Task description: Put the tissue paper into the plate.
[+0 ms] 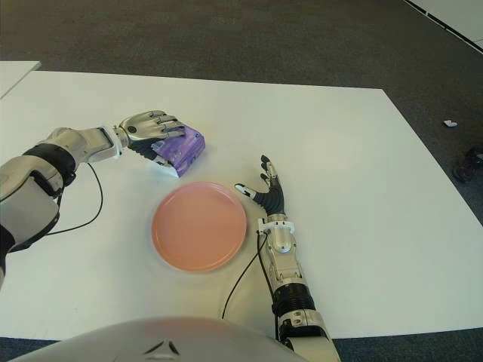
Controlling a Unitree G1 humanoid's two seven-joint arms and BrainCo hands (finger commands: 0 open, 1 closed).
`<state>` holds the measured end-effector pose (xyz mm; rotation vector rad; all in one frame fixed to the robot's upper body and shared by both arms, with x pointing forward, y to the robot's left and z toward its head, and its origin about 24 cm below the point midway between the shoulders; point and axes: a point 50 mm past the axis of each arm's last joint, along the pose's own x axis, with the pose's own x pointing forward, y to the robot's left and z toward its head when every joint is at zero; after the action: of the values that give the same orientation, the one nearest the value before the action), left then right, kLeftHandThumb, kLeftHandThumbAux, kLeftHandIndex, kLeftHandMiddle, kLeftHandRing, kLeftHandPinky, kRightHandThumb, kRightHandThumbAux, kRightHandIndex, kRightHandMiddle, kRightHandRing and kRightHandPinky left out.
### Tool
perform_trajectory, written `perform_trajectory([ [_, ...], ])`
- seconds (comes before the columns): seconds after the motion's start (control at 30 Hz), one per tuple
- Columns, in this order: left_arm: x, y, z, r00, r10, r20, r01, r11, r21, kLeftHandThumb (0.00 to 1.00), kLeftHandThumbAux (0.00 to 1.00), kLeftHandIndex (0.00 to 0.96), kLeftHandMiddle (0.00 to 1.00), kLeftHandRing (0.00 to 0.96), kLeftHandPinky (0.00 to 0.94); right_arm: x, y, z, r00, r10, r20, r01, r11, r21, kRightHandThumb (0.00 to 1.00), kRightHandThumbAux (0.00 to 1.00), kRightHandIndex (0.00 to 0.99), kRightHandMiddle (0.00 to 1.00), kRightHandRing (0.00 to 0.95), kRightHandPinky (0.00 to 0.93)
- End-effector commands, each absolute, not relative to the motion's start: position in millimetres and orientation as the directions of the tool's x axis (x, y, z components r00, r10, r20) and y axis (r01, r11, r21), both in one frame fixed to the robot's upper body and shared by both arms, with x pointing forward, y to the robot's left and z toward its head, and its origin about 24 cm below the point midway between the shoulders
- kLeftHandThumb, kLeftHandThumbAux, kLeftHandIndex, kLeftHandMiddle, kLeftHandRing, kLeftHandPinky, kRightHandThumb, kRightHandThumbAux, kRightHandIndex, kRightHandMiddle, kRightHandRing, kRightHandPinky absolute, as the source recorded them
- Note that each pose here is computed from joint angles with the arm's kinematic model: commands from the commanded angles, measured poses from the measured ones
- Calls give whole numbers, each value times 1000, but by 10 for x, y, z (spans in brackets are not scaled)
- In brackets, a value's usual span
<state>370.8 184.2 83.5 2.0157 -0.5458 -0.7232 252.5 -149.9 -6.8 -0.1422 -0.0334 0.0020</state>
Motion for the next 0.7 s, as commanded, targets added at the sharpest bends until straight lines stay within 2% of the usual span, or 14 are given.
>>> perform_trajectory([
  [0.03,3644,1944,722,716,-591,-371,-41,-566,823,312,164,0,0,0,0,2251,-1557,-450,985,-28,-173,5,992,-129,0,740,0,0,0,0],
  [0.4,3569,1974,592,668,-583,-463,-29,-642,766,276,143,0,0,0,0,2246,-1546,-443,984,-31,-174,11,993,-118,0,743,0,0,0,0],
  [0.7,3371,2015,195,628,-531,-568,38,-709,704,264,143,0,0,0,0,2235,-1536,-437,984,-36,-175,15,993,-120,0,728,0,0,0,0],
])
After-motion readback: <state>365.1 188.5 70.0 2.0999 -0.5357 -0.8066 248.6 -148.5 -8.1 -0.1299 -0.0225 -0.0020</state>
